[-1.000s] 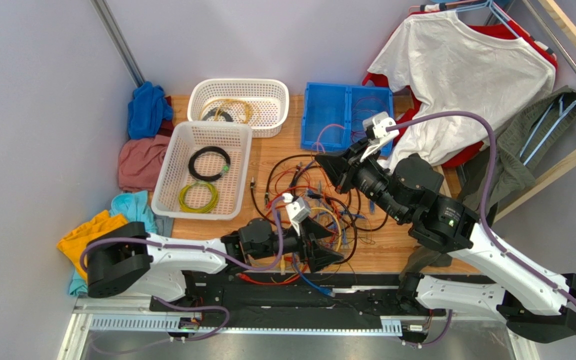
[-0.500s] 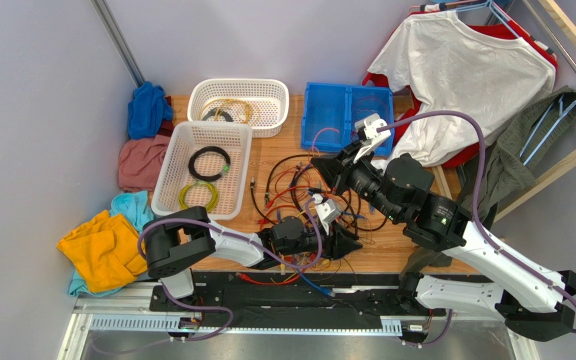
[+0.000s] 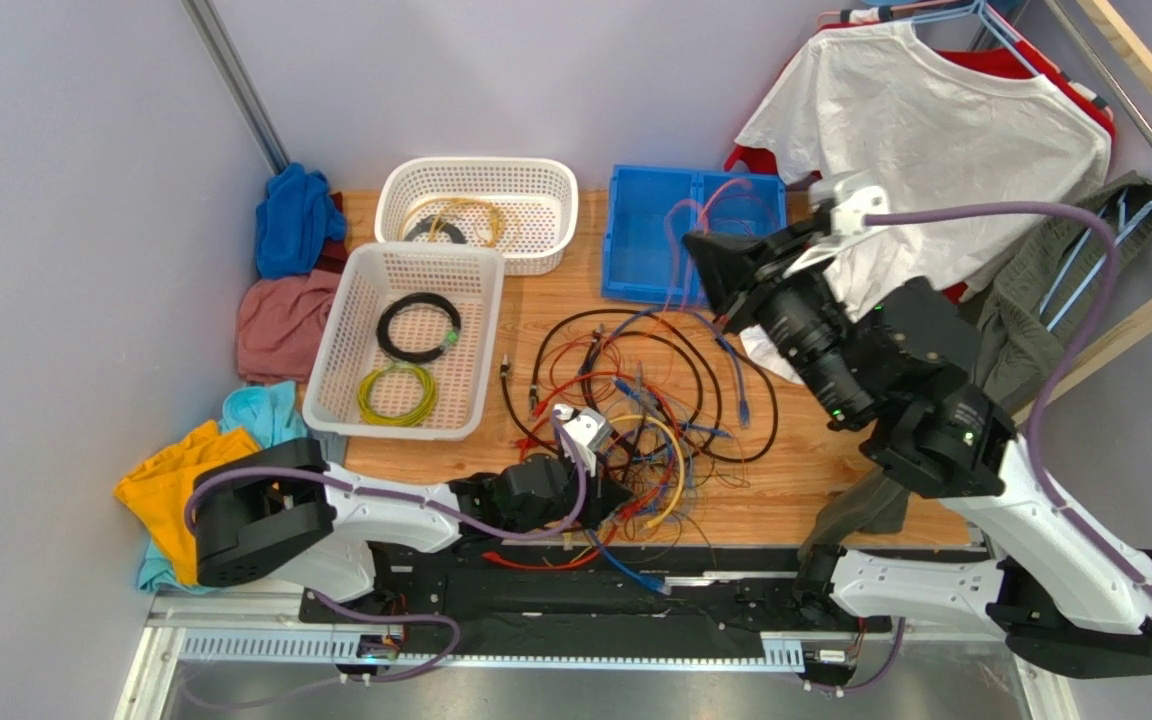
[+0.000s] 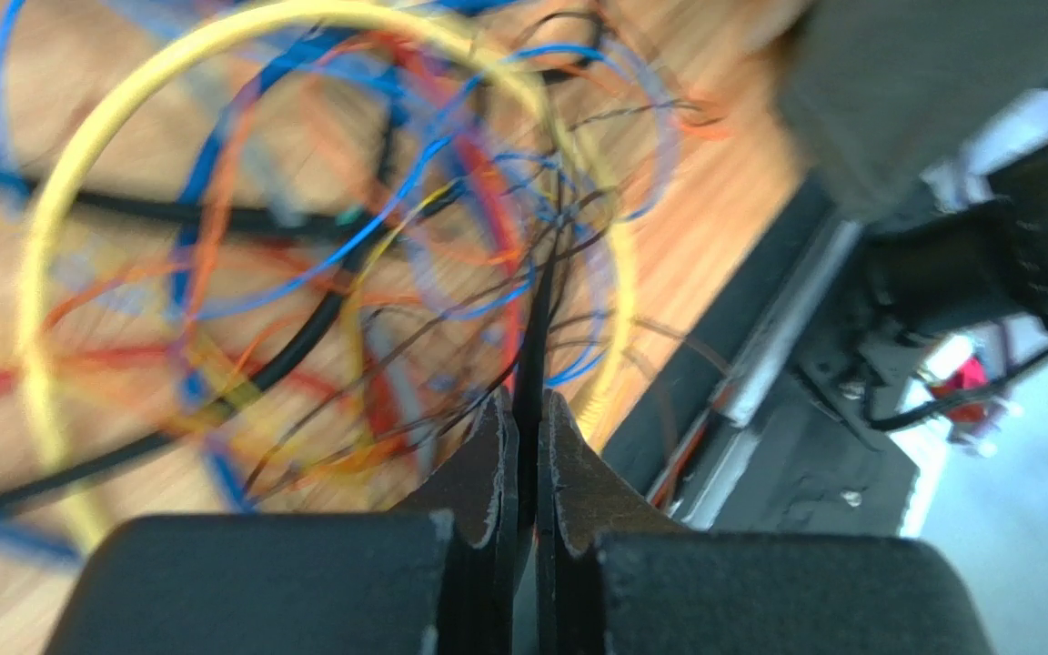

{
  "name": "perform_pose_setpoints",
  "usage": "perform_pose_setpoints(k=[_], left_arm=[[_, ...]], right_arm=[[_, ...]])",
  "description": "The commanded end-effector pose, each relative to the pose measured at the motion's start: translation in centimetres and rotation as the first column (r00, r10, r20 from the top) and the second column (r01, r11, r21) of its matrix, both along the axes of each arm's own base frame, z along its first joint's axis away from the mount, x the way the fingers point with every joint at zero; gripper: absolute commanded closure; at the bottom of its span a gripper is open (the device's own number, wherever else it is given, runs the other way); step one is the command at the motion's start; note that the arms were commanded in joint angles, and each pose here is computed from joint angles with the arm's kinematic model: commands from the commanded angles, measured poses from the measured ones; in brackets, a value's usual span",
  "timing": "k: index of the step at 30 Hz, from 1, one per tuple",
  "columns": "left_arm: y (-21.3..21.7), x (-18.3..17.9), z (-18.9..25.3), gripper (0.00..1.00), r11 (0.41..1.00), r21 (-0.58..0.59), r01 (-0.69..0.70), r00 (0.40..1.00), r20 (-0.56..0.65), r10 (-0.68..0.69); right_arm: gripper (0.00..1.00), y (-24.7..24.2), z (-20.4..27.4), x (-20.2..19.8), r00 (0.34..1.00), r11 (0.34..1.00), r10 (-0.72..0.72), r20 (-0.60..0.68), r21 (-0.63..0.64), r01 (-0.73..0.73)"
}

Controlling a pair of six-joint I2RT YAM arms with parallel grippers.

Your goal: Untangle the cables

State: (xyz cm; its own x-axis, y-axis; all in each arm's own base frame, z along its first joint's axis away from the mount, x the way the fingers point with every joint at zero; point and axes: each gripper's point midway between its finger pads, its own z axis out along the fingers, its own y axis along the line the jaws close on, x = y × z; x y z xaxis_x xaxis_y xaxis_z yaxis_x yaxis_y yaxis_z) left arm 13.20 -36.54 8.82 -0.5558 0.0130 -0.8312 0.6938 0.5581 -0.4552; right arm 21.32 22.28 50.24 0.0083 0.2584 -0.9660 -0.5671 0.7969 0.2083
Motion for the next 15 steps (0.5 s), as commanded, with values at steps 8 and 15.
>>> perform_pose_setpoints(k=[8,15], left_arm=[[7.2,0.8,-4.6,1.00,0.941,0.199,-0.273,0.940,-0.151,0.305],[8.4,1.7,-1.7,1.00,0.931,0.176,-0.319,0.937,-0.086,0.338]], right_arm=[[1.00,-4.5,8.6,3.3,0.943,0.960,-0.278,0.181,0.062,0.271],[1.00,-5.9,3.0,11.2,0.927,0.927,-0.375,0.031,0.027,0.374]])
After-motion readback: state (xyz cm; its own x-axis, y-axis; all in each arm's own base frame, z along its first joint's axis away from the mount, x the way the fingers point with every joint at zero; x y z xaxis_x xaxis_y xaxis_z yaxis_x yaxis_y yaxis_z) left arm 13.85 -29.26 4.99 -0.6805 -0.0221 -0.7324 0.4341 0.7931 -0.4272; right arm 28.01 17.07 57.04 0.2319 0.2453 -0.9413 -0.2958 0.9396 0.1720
